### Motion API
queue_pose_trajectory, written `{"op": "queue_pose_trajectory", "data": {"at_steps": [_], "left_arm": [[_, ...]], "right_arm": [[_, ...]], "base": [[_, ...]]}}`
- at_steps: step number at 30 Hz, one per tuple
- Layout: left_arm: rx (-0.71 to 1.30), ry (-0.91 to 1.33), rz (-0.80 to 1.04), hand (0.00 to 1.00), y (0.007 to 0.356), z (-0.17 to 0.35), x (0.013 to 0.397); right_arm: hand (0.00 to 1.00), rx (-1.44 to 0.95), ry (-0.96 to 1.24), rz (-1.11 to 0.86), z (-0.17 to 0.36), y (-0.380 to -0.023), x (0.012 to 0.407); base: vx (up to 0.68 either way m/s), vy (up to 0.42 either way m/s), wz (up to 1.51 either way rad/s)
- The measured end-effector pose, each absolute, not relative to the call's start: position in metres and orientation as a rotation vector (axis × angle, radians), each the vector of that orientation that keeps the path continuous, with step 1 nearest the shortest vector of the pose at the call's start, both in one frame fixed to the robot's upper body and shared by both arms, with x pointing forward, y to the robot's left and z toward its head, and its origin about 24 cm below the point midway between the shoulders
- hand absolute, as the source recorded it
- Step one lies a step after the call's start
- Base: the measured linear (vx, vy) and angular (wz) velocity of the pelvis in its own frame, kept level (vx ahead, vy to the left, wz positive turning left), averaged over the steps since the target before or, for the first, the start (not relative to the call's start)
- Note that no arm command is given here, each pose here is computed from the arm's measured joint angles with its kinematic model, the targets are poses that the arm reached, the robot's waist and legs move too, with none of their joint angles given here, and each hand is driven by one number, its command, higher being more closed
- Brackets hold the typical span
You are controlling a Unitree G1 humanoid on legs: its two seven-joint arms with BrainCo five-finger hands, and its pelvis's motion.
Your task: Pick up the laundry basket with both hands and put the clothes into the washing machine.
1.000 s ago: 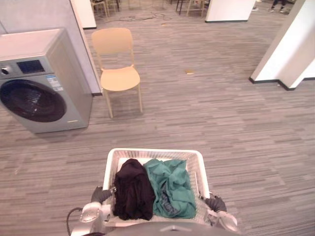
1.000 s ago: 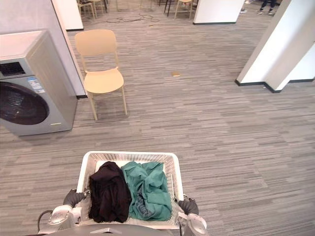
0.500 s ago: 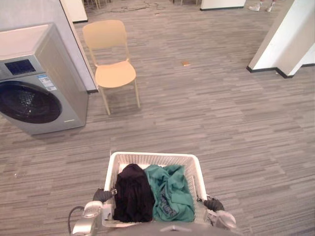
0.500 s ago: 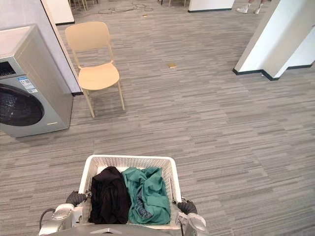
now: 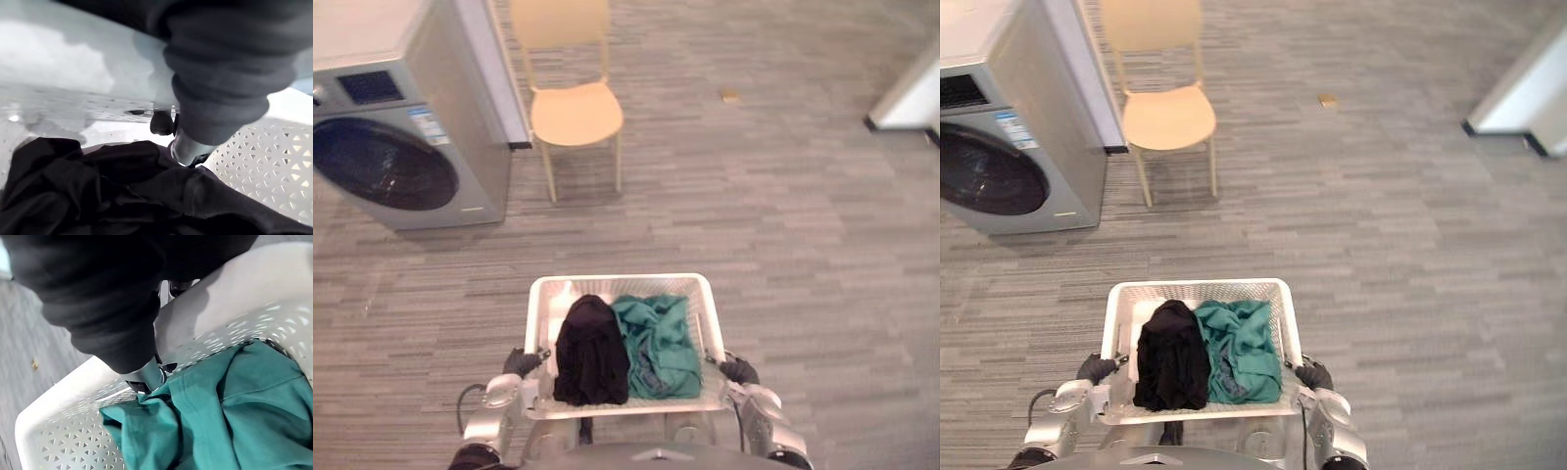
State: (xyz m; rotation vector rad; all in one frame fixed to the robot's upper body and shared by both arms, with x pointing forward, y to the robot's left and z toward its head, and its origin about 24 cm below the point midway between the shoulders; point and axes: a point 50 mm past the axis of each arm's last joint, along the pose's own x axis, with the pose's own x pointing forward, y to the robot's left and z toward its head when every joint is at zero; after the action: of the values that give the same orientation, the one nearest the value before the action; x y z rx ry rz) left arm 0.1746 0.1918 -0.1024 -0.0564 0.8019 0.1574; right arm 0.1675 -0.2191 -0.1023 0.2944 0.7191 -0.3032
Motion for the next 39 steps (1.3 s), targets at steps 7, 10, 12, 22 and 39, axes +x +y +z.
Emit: {"op": "queue_pose_trajectory", "data": {"at_steps": [7, 10, 12, 22, 39], "left_arm": [[-0.063, 0.75, 0.165, 1.0, 0.198, -0.093, 0.188], [-0.092, 0.753, 0.159, 1.0, 0.186, -0.095, 0.188], [-0.121, 0.756, 0.15, 1.0, 0.175, -0.096, 0.185], [-0.13, 0.663, 0.14, 1.0, 0.174, -0.081, 0.187], [-0.037, 0.77, 0.207, 1.0, 0.203, -0.092, 0.159]], "right_arm": [[1.0, 0.32, 0.635, -0.277, -0.088, -0.214, 0.185], [1.0, 0.297, 0.627, -0.3, -0.085, -0.221, 0.188], [1.0, 0.27, 0.647, -0.315, -0.086, -0.23, 0.182], [1.0, 0.258, 0.574, -0.304, -0.069, -0.231, 0.18], [1.0, 0.261, 0.579, -0.234, -0.066, -0.2, 0.156]], "base": [[0.54, -0.05, 0.64], [0.8, -0.15, 0.36], [0.81, -0.129, 0.63], [0.72, 0.103, -0.64], [0.44, 0.159, -0.2]]}}
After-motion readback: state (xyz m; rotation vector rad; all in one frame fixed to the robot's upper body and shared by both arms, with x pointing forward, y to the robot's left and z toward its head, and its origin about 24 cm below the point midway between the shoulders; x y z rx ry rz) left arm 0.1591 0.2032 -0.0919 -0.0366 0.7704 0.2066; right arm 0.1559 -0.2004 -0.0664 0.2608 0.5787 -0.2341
